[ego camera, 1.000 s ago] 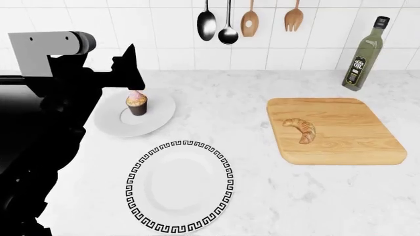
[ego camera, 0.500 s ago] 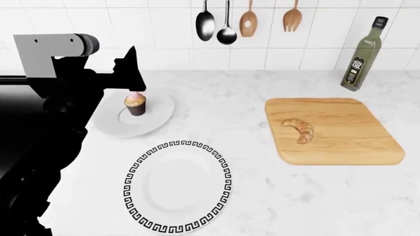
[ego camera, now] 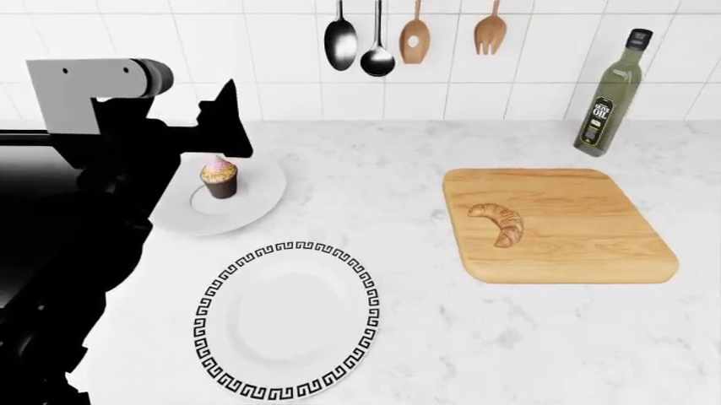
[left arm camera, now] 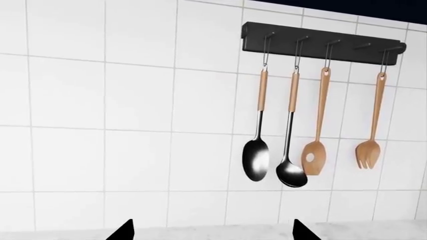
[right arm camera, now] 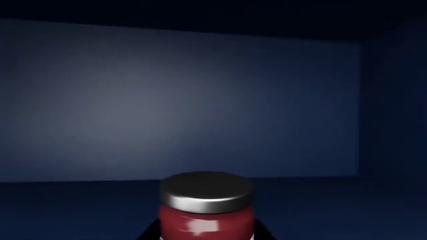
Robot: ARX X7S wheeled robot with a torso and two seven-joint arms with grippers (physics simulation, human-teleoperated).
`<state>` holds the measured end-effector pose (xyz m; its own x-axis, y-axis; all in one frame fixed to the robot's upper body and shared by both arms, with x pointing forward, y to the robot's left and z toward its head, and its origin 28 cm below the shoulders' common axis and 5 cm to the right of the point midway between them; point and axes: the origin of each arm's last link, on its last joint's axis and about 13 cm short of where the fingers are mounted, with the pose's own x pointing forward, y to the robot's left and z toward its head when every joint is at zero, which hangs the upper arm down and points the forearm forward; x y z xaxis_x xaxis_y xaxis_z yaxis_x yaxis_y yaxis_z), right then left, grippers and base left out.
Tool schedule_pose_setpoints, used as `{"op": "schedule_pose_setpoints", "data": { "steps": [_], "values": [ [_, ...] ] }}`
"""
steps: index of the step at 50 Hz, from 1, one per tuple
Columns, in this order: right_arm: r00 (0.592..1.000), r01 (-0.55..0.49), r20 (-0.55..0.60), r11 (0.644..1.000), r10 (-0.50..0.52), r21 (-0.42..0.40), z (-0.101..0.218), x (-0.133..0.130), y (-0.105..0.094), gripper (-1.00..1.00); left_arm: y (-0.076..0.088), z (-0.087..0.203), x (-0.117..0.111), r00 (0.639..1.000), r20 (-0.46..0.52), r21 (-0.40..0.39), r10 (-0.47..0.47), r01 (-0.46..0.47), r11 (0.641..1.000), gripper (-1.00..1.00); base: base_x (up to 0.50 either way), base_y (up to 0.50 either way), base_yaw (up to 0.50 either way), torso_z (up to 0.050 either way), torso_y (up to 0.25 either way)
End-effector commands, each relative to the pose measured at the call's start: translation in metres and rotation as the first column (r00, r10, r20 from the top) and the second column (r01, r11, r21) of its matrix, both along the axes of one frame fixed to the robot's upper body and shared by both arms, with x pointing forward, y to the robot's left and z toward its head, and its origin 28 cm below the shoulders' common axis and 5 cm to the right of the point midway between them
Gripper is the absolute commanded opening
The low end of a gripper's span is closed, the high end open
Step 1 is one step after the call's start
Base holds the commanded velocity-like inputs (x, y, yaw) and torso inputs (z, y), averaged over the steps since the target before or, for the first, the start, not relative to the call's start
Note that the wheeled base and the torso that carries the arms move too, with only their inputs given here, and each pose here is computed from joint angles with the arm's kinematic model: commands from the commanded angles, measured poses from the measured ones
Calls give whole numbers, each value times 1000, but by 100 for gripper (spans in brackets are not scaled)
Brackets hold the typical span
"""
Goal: From the different types of pastries on the counter, select a croissant and place it on the cutting board. Then retrieve a jar of jam from the cabinet and place it alongside the croissant on the cutting board.
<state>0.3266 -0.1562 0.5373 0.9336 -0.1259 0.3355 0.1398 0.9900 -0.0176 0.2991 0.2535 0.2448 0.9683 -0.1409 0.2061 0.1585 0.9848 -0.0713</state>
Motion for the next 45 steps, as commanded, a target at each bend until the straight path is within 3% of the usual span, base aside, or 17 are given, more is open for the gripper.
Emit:
{"op": "schedule_pose_setpoints", "data": {
  "steps": [1, 9, 17, 28, 38, 45],
  "values": [
    [996, -38, -78, 999, 35, -39, -18, 13, -2, -100, -1, -1, 0, 1000, -1, 4, -2, 2, 1000, 100, 0, 0, 0, -15, 0],
    [995, -57, -84, 997, 52, -60, -20, 14, 0, -100, 0, -2, 1, 1000, -3, 5, -3, 3, 1000, 100, -1, 0, 0, 0, 0],
    [996, 15, 86, 999, -11, -52, 13, -19, 1, -100, 0, -1, -1, 1000, -2, 0, -5, 5, 1000, 100, -1, 0, 0, -1, 0],
    [962, 61, 268, 997, -49, -39, 47, -53, 12, -100, 1, 1, -2, 1000, 4, 0, -5, 5, 1000, 100, 0, 0, 0, 0, 0],
    [973, 35, 228, 997, -18, -69, 35, -62, 21, -100, 2, 4, -6, 1000, 13, -3, -2, 2, 1000, 100, -21, 0, 0, 0, 0],
    [980, 28, 199, 995, -9, -96, 28, -68, 22, -100, 0, 6, -8, 1000, 20, -1, -5, 5, 1000, 100, -500, -2, 0, 0, 0]
  ]
}}
